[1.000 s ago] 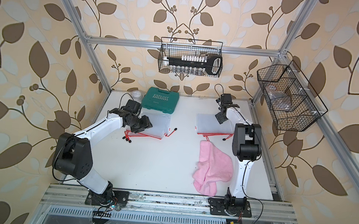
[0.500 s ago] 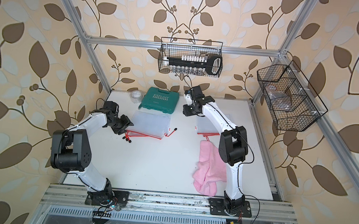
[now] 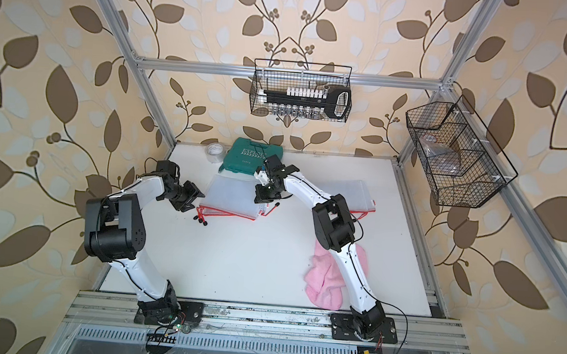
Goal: Wipe the document bag
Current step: Pick up the document bag.
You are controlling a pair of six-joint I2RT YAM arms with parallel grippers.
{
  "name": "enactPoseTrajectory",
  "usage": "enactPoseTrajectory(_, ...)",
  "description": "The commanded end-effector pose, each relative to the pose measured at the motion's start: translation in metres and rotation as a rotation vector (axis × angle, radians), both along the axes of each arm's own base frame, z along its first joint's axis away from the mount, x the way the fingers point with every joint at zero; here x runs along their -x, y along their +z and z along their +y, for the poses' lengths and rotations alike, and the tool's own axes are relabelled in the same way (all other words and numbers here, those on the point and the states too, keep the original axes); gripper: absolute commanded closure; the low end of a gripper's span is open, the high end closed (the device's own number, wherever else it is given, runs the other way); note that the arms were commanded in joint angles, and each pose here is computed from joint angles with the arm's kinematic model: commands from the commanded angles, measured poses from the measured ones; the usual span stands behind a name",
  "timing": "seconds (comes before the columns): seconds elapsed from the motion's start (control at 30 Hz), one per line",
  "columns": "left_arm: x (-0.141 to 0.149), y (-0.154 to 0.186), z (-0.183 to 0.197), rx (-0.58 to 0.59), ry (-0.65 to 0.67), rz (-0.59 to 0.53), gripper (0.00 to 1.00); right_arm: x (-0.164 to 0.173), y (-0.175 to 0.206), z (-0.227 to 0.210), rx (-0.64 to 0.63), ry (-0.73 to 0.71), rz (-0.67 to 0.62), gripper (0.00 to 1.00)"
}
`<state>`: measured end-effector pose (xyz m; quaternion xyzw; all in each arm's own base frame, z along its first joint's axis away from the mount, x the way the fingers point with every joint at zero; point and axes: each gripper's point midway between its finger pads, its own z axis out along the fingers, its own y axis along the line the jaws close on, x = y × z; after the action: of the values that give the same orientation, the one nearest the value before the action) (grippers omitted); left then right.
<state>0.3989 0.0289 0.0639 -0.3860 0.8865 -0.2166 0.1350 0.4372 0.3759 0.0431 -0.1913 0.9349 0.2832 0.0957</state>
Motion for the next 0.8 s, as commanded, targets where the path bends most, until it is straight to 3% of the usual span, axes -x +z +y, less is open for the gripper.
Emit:
enactPoseTrajectory(0.0,-0.017,0.009,0.0,0.004,-0.031,-0.056,0.4,-0.002,-0.009,0.0,0.01,-0.013,0.037,1.0)
enactPoseTrajectory(0.33,-0.032,-0.011,-0.001,0.029,-0.034,-0.062,0.44,0.01,-0.06,-0.027,0.129,-0.051,0.148,1.0)
enactPoseTrajectory(0.57,-0.033,-0.01,-0.004,0.029,-0.039,-0.087,0.49,0.012,-0.064,-0.03,0.129,-0.047,0.165,1.0)
enactPoseTrajectory(0.77,-0.026,0.006,0.006,-0.051,-0.024,-0.091,0.45,0.011,-0.063,-0.035,0.13,-0.052,0.166,1.0)
